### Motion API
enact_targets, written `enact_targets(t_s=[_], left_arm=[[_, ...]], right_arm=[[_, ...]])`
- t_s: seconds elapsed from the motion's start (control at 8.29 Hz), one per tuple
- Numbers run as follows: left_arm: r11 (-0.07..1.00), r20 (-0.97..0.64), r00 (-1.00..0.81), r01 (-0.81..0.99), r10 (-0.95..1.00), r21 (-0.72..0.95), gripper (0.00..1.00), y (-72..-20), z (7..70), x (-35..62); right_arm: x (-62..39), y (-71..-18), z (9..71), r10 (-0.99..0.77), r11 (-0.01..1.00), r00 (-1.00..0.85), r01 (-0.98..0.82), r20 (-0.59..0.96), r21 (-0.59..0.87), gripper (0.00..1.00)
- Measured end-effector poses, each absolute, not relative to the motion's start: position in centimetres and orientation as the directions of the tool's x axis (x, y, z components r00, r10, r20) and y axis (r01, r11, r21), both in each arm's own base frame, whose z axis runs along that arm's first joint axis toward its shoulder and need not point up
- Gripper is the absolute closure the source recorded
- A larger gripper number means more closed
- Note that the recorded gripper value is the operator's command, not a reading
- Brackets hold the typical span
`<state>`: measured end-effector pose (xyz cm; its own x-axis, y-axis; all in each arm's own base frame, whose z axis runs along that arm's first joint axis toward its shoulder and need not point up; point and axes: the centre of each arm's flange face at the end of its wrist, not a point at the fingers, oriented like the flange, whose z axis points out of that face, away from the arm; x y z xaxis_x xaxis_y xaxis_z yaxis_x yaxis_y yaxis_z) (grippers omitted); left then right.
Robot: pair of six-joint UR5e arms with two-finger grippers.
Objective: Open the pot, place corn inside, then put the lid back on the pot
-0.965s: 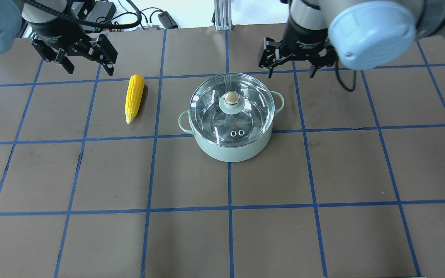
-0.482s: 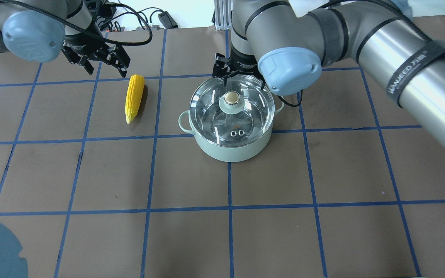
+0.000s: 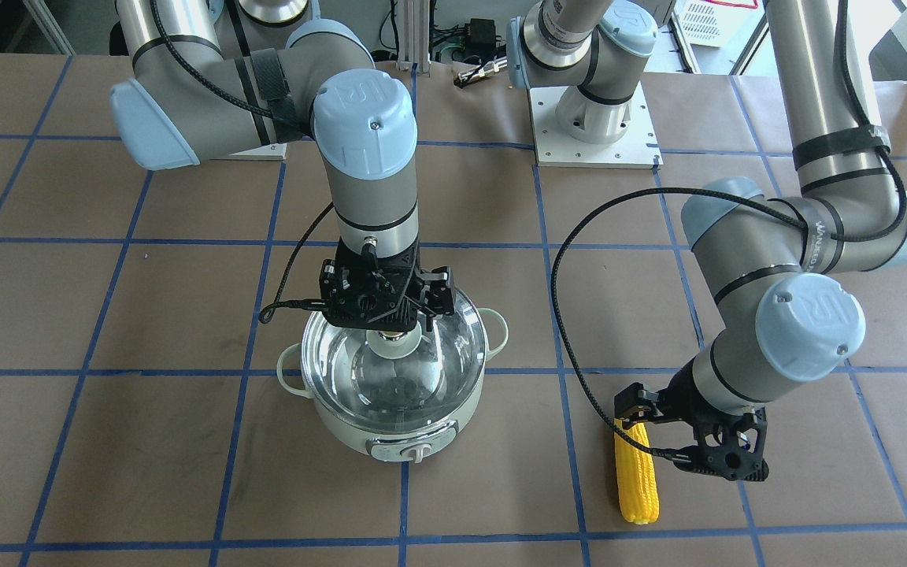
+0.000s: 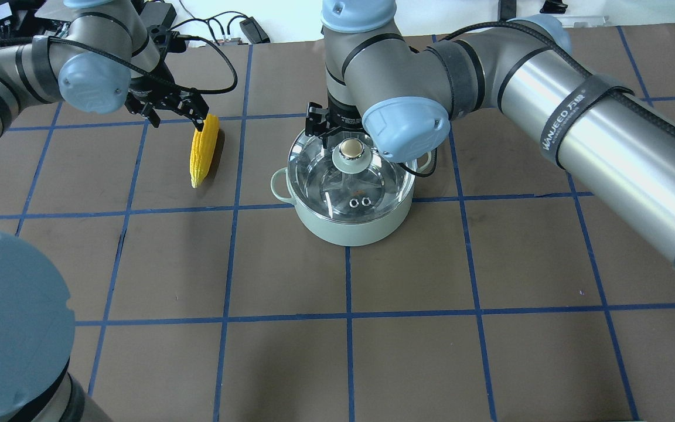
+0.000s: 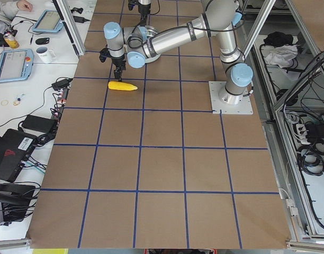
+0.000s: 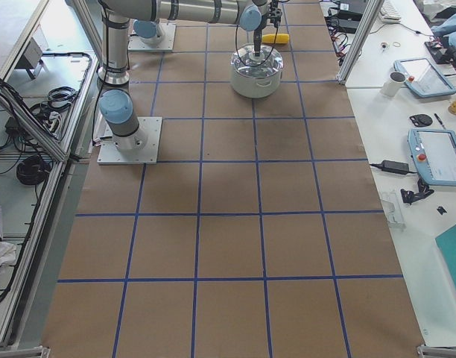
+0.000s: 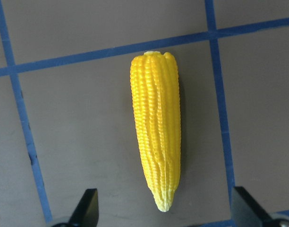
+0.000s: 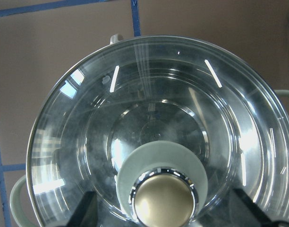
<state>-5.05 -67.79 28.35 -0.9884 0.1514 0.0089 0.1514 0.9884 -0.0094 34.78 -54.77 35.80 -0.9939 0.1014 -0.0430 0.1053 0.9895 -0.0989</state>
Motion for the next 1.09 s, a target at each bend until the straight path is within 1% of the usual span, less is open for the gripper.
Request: enact_targets(t_s=[0.24, 0.36, 0.48, 0.6, 0.72, 0.84, 0.96, 1.09], left_arm=[[0.989, 0.057, -0.987, 0.149, 0.149, 0.004, 0.0, -68.9, 24.1, -5.1], [0.989, 0.066, -0.987, 0.15, 0.149, 0.002, 0.0, -69.3, 22.9, -5.1], [0.988, 0.066, -0.986, 0.151, 0.152, -0.012, 0.04, -69.7, 22.0, -5.1], [0.988, 0.066, -0.986, 0.153, 0.153, -0.018, 0.07, -70.0, 21.0, -5.0], [0.988, 0.067, -0.986, 0.154, 0.154, -0.012, 0.18, -70.2, 19.9, -5.0], [0.988, 0.068, -0.986, 0.154, 0.154, -0.007, 0.82, -70.3, 19.2, -5.0], [0.989, 0.068, -0.987, 0.149, 0.149, -0.001, 1.0, -70.3, 18.8, -5.0], [0.99, 0.062, -0.988, 0.142, 0.141, 0.006, 1.0, -70.4, 18.6, -4.9]], right_arm=[[34.9, -54.8, 35.3, 0.097, 0.991, -0.995, 0.1, -0.038, -0.093, 0.29], [34.9, -54.8, 35.2, 0.095, 0.991, -0.995, 0.098, -0.037, -0.092, 0.3], [34.8, -54.9, 35.2, 0.094, 0.991, -0.995, 0.097, -0.037, -0.092, 0.31], [34.8, -54.9, 35.1, 0.095, 0.991, -0.995, 0.098, -0.037, -0.092, 0.33], [34.8, -54.9, 35.0, 0.098, 0.991, -0.995, 0.101, -0.036, -0.09, 0.34], [34.8, -55.0, 34.9, 0.099, 0.991, -0.994, 0.102, -0.034, -0.09, 0.38], [34.8, -55.0, 34.8, 0.099, 0.991, -0.995, 0.102, -0.03, -0.091, 0.41], [34.8, -55.0, 34.8, 0.098, 0.991, -0.995, 0.1, -0.026, -0.092, 0.49]])
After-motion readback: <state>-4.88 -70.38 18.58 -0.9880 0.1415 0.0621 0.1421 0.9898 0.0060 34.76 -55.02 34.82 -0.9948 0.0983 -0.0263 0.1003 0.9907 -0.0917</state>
